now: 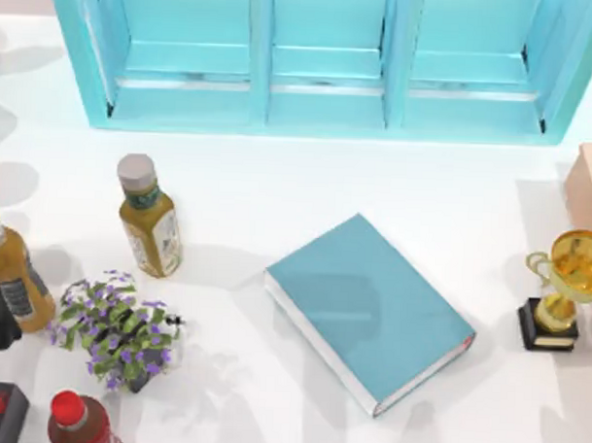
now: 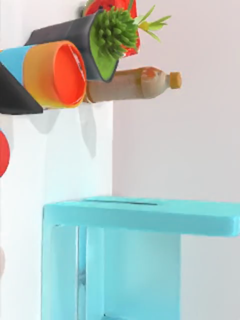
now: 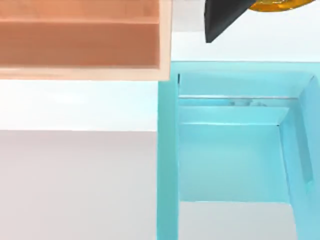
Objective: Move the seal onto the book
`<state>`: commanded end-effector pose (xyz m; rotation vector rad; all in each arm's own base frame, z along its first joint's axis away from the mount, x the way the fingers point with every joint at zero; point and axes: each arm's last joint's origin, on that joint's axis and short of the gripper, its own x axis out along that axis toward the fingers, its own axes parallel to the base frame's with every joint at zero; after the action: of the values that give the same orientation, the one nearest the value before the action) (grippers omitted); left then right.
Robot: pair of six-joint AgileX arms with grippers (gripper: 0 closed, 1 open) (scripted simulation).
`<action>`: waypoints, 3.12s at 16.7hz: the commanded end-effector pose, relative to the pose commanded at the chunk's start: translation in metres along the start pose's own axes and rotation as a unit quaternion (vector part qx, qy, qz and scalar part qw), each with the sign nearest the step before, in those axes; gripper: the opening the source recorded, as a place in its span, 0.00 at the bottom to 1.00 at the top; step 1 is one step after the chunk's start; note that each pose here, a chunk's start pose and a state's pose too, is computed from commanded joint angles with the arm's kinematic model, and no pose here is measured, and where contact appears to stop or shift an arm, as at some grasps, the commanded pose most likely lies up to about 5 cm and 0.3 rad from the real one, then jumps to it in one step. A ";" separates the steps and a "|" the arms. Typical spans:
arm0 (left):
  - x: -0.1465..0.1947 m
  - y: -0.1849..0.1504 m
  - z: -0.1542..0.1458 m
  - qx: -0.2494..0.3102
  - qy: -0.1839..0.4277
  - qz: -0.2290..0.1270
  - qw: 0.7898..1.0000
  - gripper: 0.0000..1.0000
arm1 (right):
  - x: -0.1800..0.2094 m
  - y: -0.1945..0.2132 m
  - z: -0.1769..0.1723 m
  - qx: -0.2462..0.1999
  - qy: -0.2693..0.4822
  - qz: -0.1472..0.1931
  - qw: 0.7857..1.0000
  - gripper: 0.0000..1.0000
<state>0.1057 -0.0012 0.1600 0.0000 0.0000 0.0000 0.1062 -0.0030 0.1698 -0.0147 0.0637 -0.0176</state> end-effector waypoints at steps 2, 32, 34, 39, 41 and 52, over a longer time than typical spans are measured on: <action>0.000 0.000 0.000 0.000 0.000 0.000 1.000 1.00 | 0.001 -0.003 0.015 -0.009 0.046 -0.010 0.999 1.00; 0.000 0.000 0.000 0.000 0.000 0.000 1.000 1.00 | 0.229 -0.090 0.063 0.002 0.685 0.008 0.729 1.00; 0.000 0.000 0.000 0.000 0.000 0.000 1.000 1.00 | 0.233 -0.090 0.041 0.001 0.682 0.007 0.732 1.00; 0.000 0.000 0.000 0.000 0.000 0.000 1.000 1.00 | 0.233 -0.089 -0.011 0.001 0.681 0.007 0.733 1.00; 0.000 0.000 0.000 0.000 0.000 0.000 1.000 1.00 | 0.233 -0.089 -0.014 0.001 0.682 0.007 0.732 1.00; 0.000 0.000 0.000 0.000 0.000 0.000 1.000 1.00 | 0.233 -0.089 -0.014 0.001 0.682 0.007 0.732 0.32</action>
<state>0.1057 -0.0012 0.1600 0.0000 0.0000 0.0000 0.3363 -0.0965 0.1422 0.0045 1.5635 -0.0092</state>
